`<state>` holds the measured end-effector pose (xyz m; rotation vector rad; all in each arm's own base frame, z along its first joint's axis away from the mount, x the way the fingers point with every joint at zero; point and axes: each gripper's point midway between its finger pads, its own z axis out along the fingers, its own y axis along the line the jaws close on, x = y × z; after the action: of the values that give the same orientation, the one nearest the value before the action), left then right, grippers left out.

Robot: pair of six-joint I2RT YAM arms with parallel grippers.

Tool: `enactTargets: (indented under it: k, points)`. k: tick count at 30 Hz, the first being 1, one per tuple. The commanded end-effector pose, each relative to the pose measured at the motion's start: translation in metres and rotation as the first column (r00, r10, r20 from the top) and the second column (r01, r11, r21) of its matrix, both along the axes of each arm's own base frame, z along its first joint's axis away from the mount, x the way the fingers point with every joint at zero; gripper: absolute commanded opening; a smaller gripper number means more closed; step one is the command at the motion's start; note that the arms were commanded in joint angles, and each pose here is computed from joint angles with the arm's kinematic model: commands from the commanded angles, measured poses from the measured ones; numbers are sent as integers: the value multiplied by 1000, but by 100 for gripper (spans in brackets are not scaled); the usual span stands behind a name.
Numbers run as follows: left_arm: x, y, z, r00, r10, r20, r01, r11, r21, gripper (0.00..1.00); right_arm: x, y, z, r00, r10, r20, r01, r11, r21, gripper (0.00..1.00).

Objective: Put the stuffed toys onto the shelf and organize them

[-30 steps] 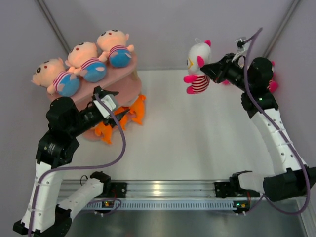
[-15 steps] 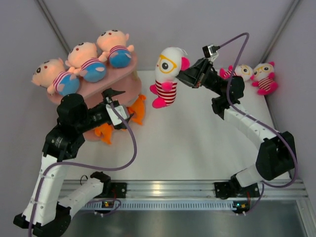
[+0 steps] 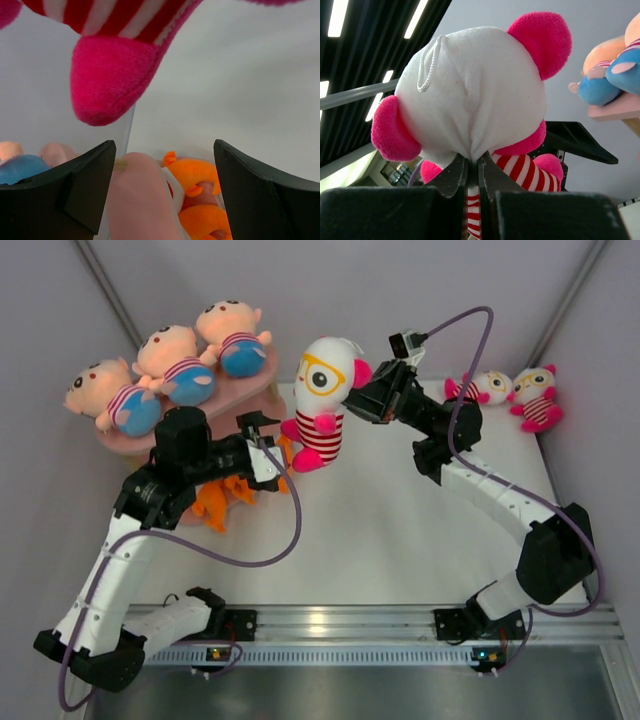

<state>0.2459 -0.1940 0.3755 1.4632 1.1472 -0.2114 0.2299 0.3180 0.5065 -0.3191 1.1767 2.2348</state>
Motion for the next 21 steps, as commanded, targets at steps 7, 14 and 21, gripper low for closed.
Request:
enactTargets:
  k: [7,14,21]
  points:
    - [-14,-7,60,988,-64,144,76,994,-76,84,-20,-5,26,995,-2,96,-2,999,45,0]
    - [-17,-12,68,988,-90,125,103,989,-105,77,-21,-3,24,995,-8,99,4,999,34,0]
    - [-13,-18,65,988,-101,116,113,989,-96,69,-21,7,21,996,10,90,-13,999,32,0]
